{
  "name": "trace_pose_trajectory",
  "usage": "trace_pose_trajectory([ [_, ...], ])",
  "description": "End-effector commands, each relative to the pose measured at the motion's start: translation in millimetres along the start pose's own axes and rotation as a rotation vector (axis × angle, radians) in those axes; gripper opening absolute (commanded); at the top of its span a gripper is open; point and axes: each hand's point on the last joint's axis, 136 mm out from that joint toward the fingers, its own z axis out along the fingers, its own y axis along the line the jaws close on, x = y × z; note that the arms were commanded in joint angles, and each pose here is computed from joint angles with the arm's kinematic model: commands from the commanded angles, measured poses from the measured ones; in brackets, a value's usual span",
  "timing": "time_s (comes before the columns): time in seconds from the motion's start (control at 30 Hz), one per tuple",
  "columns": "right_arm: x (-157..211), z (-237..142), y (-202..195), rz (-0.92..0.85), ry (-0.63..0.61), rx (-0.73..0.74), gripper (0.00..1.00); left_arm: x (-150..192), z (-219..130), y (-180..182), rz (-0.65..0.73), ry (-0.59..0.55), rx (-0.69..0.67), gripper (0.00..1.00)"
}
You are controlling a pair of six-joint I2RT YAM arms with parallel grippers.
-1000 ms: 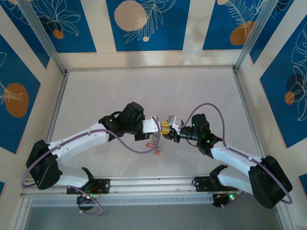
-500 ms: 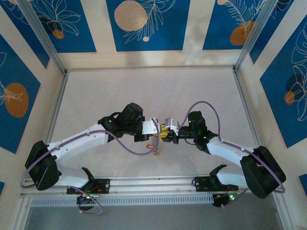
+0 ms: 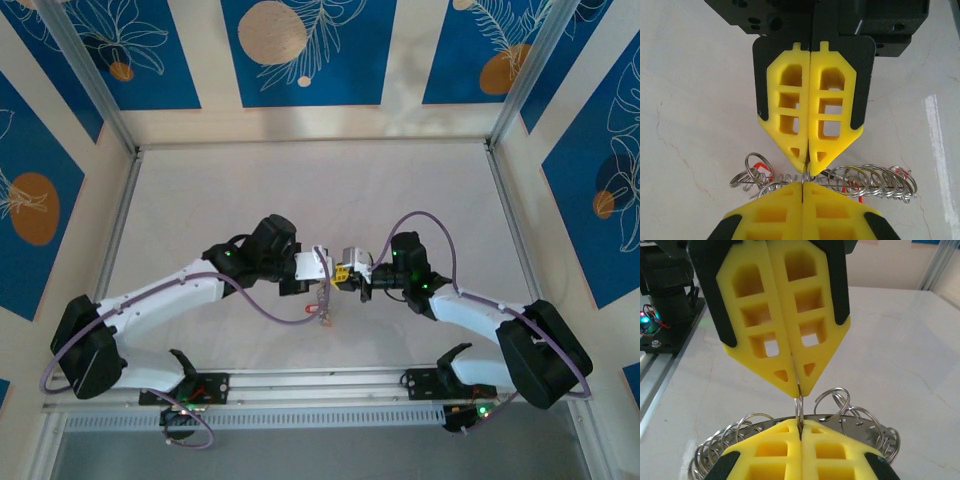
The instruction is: Put the keys on the keyring
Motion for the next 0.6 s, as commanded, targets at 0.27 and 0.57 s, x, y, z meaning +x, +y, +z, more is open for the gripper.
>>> trace_pose_trajectory([
  [0.27, -17, -8, 4, -0.105, -0.045, 0.02, 0.0, 13, 2, 2, 0.034, 0.043, -0.018, 0.05],
  [0.57, -21, -12, 7, -0.116, -0.056, 0.025, 0.0, 15, 8, -1, 0.03, 0.054, 0.009, 0.17],
])
